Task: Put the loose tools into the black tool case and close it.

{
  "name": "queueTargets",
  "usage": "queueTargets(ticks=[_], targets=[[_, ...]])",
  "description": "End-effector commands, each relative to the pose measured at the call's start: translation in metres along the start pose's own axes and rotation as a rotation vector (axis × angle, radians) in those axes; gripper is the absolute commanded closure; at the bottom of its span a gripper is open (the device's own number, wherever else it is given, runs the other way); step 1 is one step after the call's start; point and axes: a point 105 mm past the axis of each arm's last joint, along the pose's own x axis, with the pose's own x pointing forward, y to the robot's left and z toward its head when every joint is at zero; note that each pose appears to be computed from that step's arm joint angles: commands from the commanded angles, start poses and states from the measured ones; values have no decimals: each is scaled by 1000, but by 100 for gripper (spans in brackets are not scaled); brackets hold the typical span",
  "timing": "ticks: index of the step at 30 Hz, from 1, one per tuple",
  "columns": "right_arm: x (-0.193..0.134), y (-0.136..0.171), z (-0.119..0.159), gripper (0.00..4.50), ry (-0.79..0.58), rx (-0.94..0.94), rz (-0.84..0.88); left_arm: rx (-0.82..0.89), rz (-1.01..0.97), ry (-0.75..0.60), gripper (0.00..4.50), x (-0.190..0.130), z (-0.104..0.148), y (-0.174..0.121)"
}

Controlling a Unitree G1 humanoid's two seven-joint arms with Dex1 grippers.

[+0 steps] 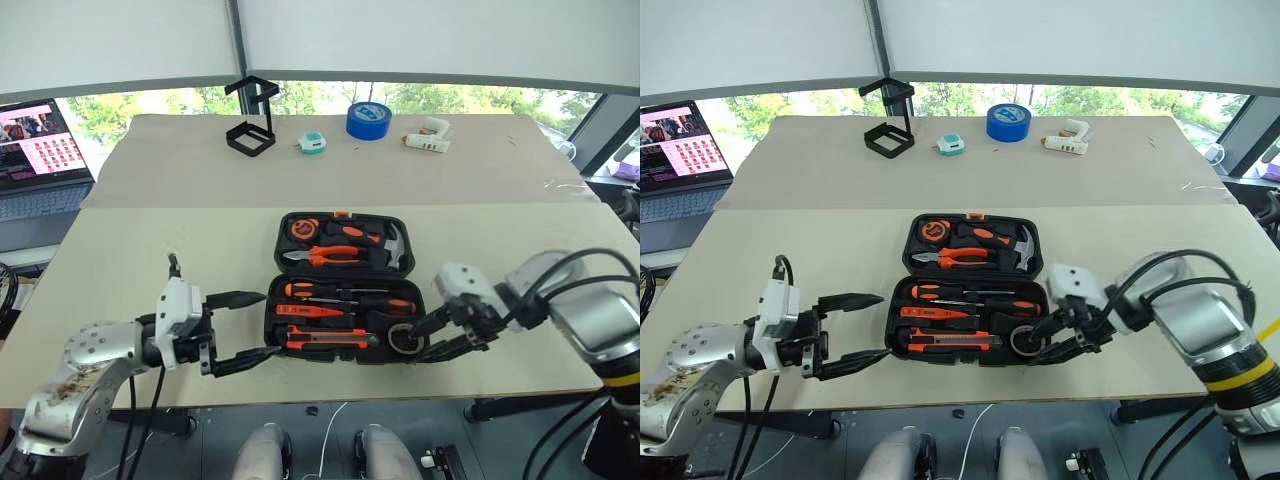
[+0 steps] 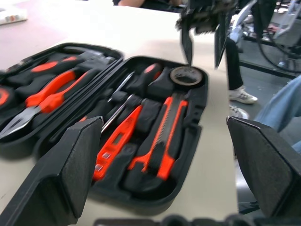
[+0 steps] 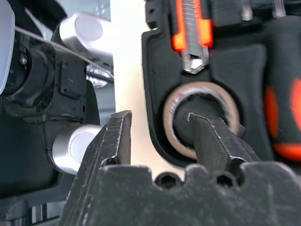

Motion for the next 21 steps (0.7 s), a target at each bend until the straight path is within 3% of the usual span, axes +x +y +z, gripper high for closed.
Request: queueTargets(ticks=[1, 4, 8, 11, 21], targets=[[-30, -23, 9, 239, -135, 24, -153, -5, 224, 74, 79, -17, -4, 43], [-38, -51, 8, 323, -221, -12, -337, -27, 354, 149, 195, -20, -16, 69], [-37, -89, -13, 447, -159, -158, -605, -77, 384, 175, 344, 3, -26, 85], [-25, -102, -20, 450, -142, -177, -665, -102, 345, 188, 446, 27, -39, 85], [-7, -108, -25, 450, -154, -162, -649, -88, 229, 161, 446, 79, -42, 76]])
